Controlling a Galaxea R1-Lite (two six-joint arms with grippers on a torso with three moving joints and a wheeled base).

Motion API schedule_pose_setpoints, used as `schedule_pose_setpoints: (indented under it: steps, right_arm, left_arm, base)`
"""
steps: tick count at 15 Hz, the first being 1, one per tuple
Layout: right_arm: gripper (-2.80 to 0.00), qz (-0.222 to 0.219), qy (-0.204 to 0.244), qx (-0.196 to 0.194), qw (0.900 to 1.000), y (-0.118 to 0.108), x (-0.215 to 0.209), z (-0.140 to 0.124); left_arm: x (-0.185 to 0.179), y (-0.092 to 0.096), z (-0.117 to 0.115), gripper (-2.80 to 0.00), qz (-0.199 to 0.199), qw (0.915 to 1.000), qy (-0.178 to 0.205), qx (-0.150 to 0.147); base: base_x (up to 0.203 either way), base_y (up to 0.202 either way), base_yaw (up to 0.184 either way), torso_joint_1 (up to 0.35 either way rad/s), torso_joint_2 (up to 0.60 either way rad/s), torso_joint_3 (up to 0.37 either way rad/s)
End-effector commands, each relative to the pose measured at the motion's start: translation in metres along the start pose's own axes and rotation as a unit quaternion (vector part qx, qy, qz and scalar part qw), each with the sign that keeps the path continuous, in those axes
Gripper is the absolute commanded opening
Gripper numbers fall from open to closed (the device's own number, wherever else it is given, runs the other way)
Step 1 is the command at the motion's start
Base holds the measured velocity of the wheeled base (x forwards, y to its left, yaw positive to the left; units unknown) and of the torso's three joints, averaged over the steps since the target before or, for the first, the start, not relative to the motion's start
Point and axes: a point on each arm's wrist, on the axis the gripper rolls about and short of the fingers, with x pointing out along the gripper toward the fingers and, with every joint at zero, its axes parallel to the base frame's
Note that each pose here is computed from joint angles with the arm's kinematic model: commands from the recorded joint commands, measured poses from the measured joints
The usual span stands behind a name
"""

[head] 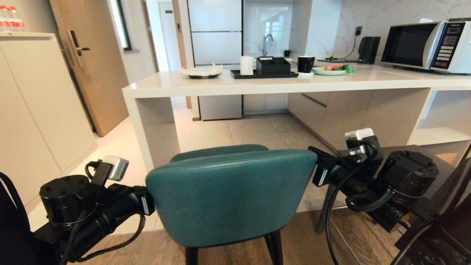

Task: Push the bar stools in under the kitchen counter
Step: Push the blue chair back under the dining table

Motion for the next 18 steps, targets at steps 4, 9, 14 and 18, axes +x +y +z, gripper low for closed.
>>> schedule_pose_setpoints:
  steps: [4, 9, 14, 18]
  right_arm:
    - [-2.80, 0.009, -0.005, 0.000, 1.000, 0.005, -0.001, 0.001]
    - [-2.80, 0.012, -0.005, -0.001, 1.000, 0.007, -0.001, 0.002]
    - [-2.80, 0.016, -0.007, -0.001, 1.000, 0.009, -0.001, 0.003]
    - [-2.80, 0.017, -0.023, -0.002, 1.000, 0.010, 0.013, 0.008]
  left_arm:
    - [-0.003, 0.001, 0.001, -2.80, 0.004, 0.9998, -0.005, 0.018]
    - [-0.002, 0.000, -0.002, -2.80, 0.003, 0.9998, 0.001, 0.021]
    - [-0.005, 0.000, -0.003, -2.80, 0.003, 0.9998, 0.004, 0.021]
    - [-0.007, -0.004, -0.005, -2.80, -0.003, 0.9997, 0.009, 0.024]
  base:
    - [0.000, 0.000, 0.000, 0.000, 0.00, 0.000]
    - [0.081, 0.000, 0.002, -0.002, 0.00, 0.004]
    - [0.082, 0.000, 0.001, 0.006, 0.00, -0.001]
    - [0.000, 0.000, 0.000, 0.000, 0.00, 0.000]
